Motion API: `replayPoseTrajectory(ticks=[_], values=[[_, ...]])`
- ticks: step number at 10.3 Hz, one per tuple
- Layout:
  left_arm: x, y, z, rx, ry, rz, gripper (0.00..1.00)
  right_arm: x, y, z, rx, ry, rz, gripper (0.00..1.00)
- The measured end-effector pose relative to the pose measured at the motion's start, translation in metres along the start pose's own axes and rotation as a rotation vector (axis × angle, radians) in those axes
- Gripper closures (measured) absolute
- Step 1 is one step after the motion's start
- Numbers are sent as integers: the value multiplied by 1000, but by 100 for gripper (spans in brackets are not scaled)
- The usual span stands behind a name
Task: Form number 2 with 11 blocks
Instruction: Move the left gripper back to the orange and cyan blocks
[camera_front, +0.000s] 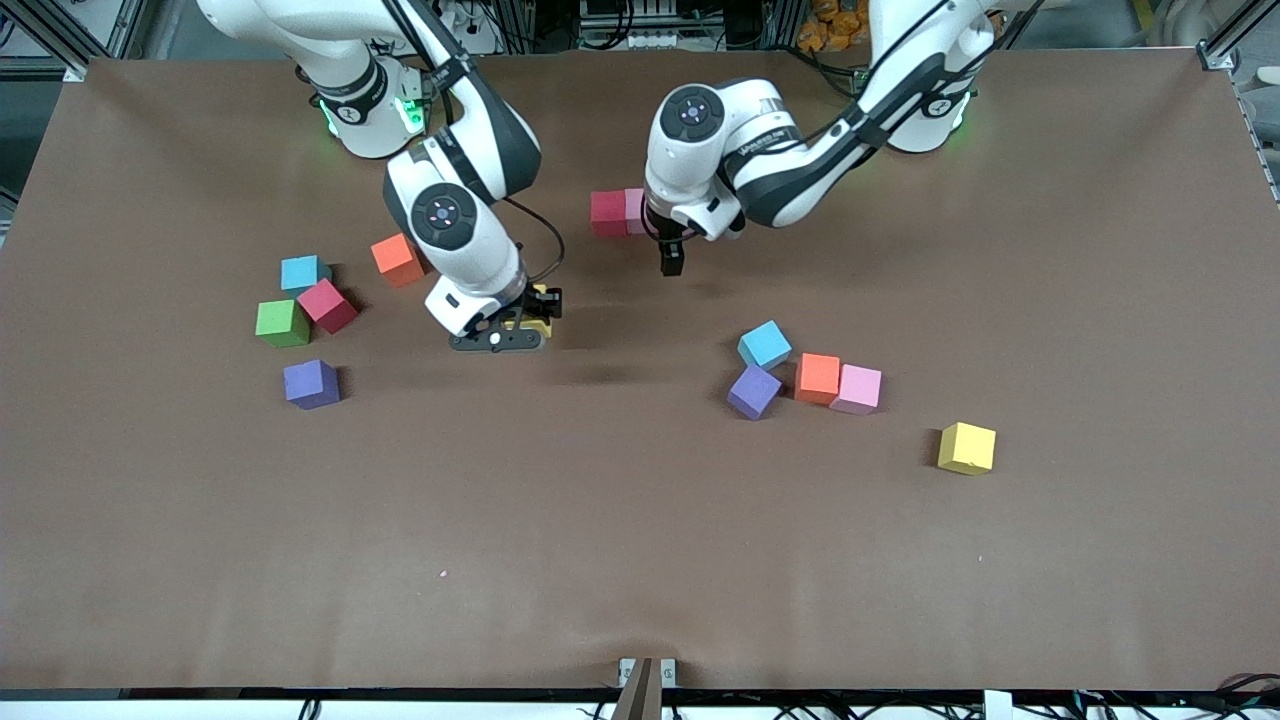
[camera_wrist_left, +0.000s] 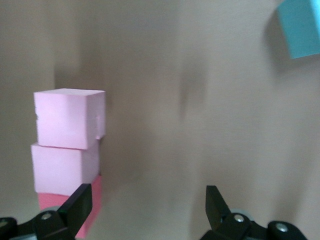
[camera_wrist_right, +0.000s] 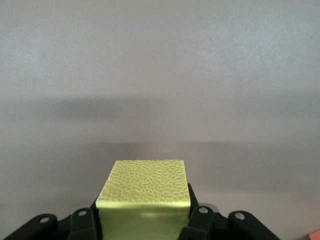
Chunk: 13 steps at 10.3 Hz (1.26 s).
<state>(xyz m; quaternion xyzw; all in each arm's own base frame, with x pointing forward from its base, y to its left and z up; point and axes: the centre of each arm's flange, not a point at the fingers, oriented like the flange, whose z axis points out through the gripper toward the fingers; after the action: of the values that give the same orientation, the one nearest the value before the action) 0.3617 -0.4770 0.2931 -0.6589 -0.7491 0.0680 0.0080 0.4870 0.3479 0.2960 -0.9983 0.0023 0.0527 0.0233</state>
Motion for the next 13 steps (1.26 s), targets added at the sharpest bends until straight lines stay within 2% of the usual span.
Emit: replayPoseTrajectory(ticks=[4, 7, 10, 13], values=[[49, 74, -15, -2, 47, -50, 0, -2, -24, 9, -14, -19, 24, 41], [99, 129, -16, -22, 76, -56, 0, -35, -67, 26, -35, -32, 43, 41], [137, 175, -40, -48, 51, -17, 0, -85, -146, 46, -44, -24, 15, 41], [136, 191, -64, -89, 24, -25, 0, -108, -185, 73, -42, -12, -2, 41]])
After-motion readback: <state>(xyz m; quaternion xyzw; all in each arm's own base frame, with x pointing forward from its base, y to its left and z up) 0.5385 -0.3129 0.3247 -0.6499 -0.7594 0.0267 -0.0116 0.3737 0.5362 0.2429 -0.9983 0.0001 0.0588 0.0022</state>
